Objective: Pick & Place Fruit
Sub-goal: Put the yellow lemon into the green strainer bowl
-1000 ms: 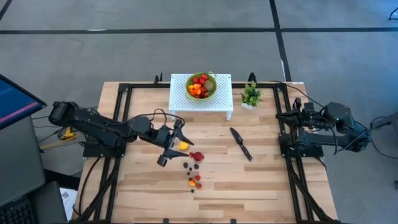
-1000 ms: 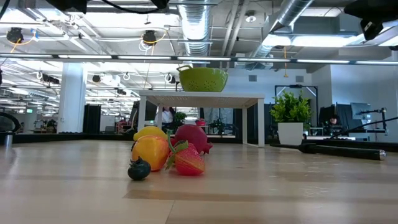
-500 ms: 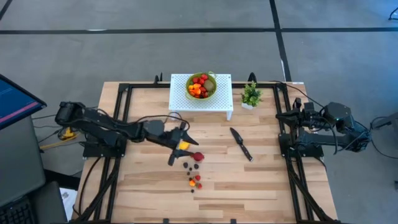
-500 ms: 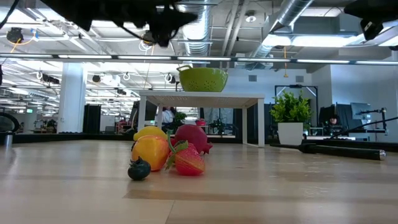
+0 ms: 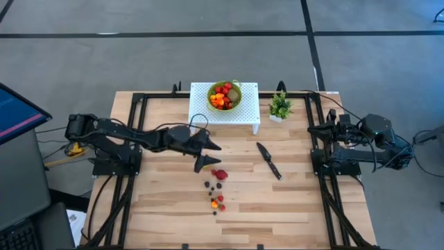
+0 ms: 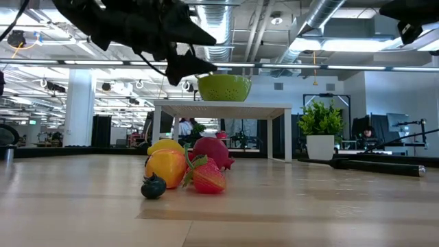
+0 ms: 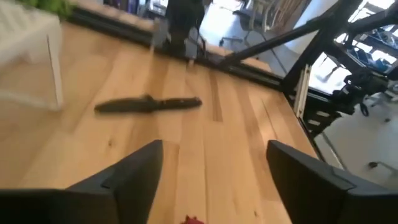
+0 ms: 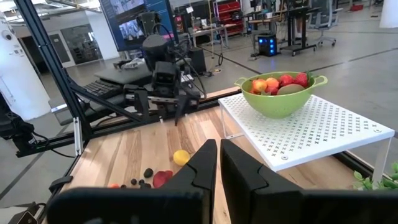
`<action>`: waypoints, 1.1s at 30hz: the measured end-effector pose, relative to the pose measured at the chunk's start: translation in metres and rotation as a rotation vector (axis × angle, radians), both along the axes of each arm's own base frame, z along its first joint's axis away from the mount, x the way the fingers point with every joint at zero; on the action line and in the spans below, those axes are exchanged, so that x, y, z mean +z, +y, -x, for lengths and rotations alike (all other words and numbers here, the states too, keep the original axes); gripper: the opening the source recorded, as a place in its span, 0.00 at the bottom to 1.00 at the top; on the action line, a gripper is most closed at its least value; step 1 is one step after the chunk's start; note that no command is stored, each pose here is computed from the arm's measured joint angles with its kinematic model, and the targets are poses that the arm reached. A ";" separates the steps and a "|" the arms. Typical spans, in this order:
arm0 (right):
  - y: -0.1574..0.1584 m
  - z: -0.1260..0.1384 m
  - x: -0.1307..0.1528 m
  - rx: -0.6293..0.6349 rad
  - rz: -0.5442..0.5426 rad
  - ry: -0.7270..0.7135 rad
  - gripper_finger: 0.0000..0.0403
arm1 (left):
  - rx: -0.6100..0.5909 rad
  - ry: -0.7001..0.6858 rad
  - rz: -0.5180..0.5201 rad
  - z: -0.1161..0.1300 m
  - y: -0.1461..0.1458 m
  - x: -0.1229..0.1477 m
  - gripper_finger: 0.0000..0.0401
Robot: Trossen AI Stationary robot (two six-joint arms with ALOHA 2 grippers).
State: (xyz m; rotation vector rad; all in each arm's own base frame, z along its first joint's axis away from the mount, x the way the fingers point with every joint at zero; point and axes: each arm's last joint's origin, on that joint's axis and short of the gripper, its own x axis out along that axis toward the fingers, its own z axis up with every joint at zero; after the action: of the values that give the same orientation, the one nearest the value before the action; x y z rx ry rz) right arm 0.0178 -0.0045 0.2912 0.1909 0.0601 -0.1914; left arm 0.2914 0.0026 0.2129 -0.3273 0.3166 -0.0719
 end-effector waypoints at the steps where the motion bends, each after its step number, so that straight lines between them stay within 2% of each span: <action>1: 0.000 0.000 0.000 0.000 0.000 0.000 0.04 | 0.000 0.005 0.001 0.000 0.002 -0.001 0.73; 3: 0.000 0.000 0.000 0.000 0.000 0.000 0.04 | -0.003 -0.008 -0.031 0.000 0.004 0.000 0.77; 5: 0.000 0.000 0.000 0.000 0.000 0.000 0.04 | 0.007 -0.004 -0.020 0.000 0.005 0.000 0.80; 7: 0.000 0.000 0.000 0.000 0.000 0.000 0.04 | 0.059 0.016 -0.017 0.000 0.005 -0.001 0.81; 12: 0.000 0.000 0.000 0.000 0.000 0.000 0.04 | 0.256 0.175 -0.067 0.007 0.002 -0.015 0.79; 17: 0.000 0.000 0.000 0.000 0.000 0.000 0.04 | 0.355 0.291 -0.031 0.013 -0.003 -0.025 0.76; 21: 0.000 0.000 0.000 0.000 0.000 0.000 0.04 | 0.371 0.375 -0.062 0.018 -0.008 -0.033 0.75; 30: 0.000 0.000 0.000 0.000 0.000 0.000 0.04 | 0.429 0.478 0.038 0.018 -0.018 -0.053 0.75; 33: 0.000 0.000 0.000 0.000 0.000 0.001 0.04 | 0.418 0.536 0.033 0.017 -0.021 -0.066 0.75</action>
State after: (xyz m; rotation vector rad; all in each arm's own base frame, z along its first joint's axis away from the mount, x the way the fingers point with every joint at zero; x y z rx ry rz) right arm 0.0179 -0.0045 0.2911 0.1910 0.0607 -0.1912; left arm 0.2747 -0.0187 0.1468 -0.4376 0.7702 0.4293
